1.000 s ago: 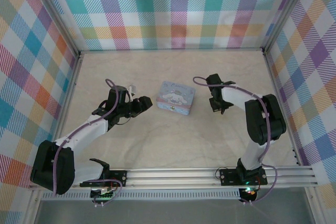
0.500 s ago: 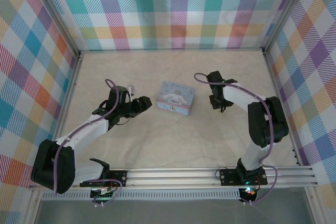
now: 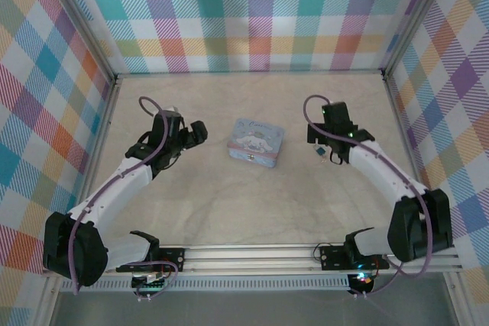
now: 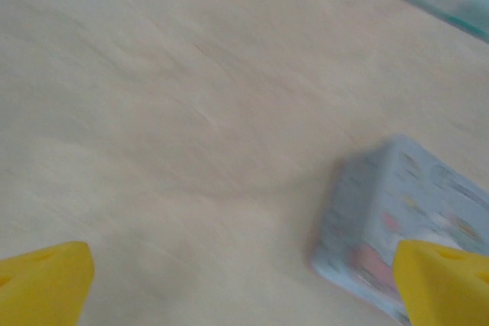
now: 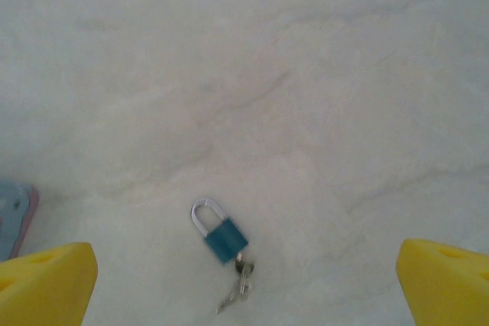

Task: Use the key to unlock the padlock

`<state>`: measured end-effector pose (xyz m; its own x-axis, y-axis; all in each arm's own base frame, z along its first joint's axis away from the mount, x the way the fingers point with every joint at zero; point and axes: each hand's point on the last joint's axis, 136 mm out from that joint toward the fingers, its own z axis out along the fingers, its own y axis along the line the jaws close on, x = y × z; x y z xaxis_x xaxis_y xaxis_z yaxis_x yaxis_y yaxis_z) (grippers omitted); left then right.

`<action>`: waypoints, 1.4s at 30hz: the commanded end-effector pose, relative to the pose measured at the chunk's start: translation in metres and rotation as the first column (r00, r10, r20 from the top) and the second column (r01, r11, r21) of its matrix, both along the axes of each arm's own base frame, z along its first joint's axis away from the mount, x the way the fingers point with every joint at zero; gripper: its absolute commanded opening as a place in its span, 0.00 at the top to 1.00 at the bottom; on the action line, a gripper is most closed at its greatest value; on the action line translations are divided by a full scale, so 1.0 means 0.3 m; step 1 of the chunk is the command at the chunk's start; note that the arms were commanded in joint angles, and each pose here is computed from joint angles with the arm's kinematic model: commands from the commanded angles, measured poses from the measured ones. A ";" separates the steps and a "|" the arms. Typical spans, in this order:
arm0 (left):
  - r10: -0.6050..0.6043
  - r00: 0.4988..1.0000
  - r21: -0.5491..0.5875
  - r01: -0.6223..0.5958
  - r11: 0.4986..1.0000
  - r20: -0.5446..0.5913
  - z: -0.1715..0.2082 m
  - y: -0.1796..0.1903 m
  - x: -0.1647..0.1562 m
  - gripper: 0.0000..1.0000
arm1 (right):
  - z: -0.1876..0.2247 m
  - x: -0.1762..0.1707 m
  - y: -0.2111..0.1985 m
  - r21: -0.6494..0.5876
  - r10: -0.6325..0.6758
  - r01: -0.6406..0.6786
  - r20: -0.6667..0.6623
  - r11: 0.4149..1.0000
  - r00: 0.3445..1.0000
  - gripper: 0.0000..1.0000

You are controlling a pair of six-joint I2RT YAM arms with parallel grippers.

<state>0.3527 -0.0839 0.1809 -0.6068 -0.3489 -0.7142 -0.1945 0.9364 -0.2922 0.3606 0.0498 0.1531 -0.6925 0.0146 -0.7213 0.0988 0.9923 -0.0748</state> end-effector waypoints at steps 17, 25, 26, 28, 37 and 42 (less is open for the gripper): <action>0.039 0.972 0.418 -0.135 0.898 0.230 -0.278 0.293 0.143 0.00 | -0.094 0.082 -0.105 -0.116 0.033 0.021 0.450 0.993 0.893 0.00; -0.075 0.968 0.319 -0.005 0.948 0.240 -0.338 0.261 0.144 0.00 | -0.170 0.087 -0.118 0.062 0.092 -0.137 0.477 0.989 0.874 0.00; -0.074 0.959 0.313 -0.015 0.950 0.273 -0.332 0.265 0.148 0.00 | -0.186 0.100 -0.133 0.073 0.074 -0.122 0.468 0.990 0.881 0.00; -0.072 0.962 0.313 -0.014 0.950 0.262 -0.333 0.267 0.146 0.00 | -0.206 0.122 -0.144 0.086 0.057 -0.099 0.393 0.991 0.918 0.00; -0.073 0.963 0.315 -0.013 0.949 0.258 -0.333 0.266 0.147 0.00 | -0.201 0.121 -0.137 0.075 0.064 -0.102 0.401 0.992 0.914 0.00; -0.073 0.964 0.314 -0.012 0.949 0.257 -0.335 0.265 0.146 0.00 | -0.203 0.121 -0.140 0.080 0.062 -0.102 0.394 0.992 0.917 0.00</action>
